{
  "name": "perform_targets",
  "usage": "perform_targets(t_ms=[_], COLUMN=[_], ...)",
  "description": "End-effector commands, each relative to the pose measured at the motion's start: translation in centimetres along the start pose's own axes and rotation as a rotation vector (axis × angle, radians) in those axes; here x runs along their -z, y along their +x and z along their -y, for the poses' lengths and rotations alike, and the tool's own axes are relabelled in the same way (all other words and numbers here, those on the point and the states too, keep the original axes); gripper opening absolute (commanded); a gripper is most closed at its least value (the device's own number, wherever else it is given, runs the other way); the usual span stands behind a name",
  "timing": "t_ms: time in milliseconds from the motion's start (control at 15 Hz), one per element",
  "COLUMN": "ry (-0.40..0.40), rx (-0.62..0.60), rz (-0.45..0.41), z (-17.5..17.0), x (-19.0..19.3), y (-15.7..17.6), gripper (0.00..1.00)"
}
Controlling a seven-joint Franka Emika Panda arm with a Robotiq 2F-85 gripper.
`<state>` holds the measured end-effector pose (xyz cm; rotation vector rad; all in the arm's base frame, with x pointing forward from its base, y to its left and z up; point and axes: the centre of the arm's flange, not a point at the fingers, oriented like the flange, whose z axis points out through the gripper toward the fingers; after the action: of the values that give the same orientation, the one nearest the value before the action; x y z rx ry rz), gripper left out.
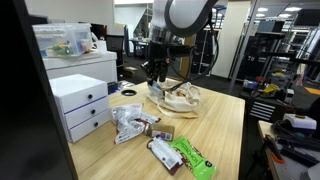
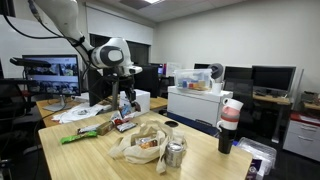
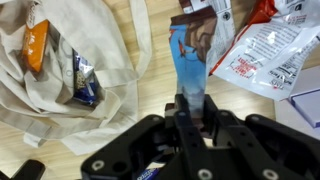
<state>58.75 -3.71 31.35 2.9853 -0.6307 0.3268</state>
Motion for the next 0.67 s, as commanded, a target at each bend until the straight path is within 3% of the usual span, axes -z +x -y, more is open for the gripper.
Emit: perform_targets(t_ms=[0, 333, 600], ry=[0.011, 0.006, -0.005], rx=[0.032, 0.033, -0.023], rz=[0.009, 0.006, 0.021], z=[0.9, 0.7, -2.0], x=[-0.6, -0.5, -0.6], y=[-0.8, -0.8, -0.3], gripper=[0.45, 0.78, 0.99])
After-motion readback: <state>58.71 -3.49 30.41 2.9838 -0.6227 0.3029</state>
